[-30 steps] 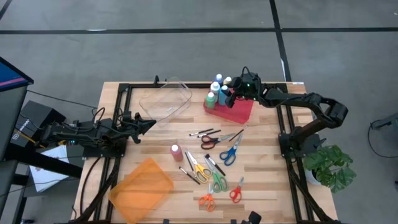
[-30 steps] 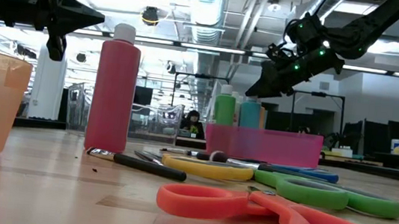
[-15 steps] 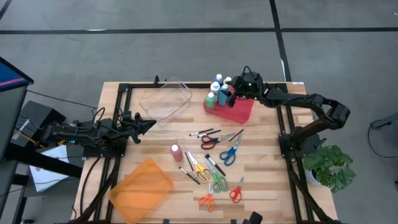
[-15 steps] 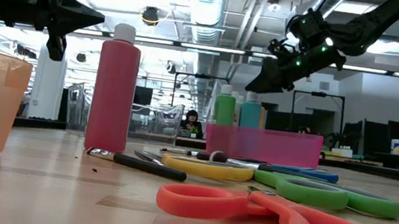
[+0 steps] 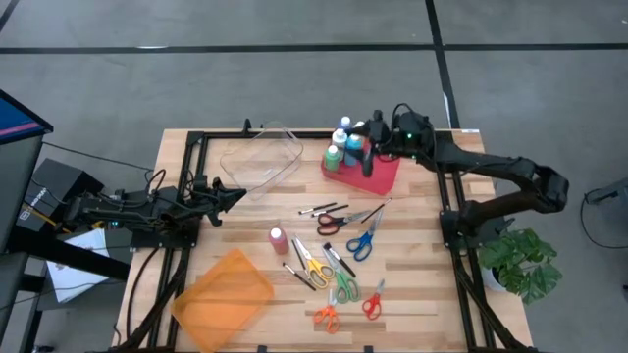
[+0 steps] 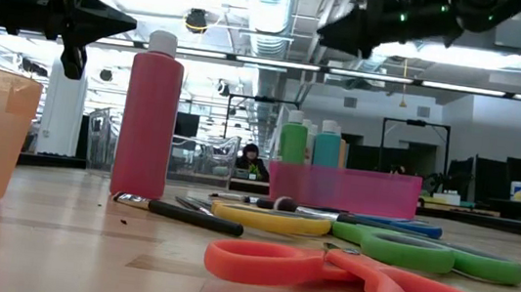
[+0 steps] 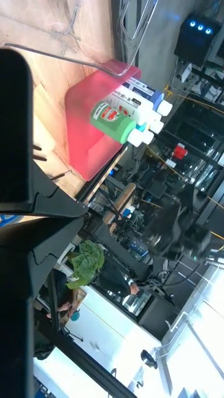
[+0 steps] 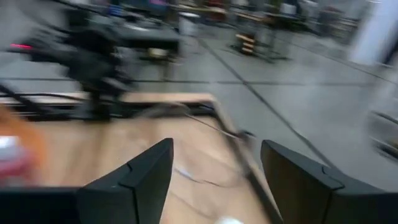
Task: Pick & Place Paint Supplies
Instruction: Put the pink paint bottle into the red bin
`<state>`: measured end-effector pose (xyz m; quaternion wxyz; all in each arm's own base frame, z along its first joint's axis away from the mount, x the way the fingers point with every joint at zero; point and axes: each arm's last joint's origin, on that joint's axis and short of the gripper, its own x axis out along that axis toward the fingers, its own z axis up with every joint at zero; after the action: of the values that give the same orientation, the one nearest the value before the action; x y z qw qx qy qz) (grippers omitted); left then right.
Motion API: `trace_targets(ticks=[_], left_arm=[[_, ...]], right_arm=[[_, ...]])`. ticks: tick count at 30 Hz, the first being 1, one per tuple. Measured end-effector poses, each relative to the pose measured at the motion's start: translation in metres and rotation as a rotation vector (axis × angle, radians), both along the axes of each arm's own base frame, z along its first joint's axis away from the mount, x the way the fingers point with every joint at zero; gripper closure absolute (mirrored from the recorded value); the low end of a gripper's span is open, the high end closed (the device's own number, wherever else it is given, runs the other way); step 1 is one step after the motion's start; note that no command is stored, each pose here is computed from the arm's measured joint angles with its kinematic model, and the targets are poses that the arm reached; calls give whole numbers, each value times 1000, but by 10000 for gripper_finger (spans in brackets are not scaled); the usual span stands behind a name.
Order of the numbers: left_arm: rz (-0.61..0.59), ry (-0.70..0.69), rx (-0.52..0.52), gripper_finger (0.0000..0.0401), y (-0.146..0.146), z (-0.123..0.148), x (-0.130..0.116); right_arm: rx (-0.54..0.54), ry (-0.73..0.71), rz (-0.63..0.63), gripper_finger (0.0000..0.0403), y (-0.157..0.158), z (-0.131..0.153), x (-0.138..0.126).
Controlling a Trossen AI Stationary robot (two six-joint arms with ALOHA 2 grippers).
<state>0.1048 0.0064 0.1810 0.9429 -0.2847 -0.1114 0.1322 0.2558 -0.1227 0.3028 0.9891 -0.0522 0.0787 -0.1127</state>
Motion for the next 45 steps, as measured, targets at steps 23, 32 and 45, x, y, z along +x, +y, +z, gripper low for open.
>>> trace_targets(ticks=[23,32,45], left_arm=[[0,0,0,395,0,0,0],[0,0,0,395,0,0,0],[0,0,0,395,0,0,0]], right_arm=[[-3,80,579,163,107,-38,158],[61,79,763,163,127,-49,197],[86,168,770,163,133,-97,218]])
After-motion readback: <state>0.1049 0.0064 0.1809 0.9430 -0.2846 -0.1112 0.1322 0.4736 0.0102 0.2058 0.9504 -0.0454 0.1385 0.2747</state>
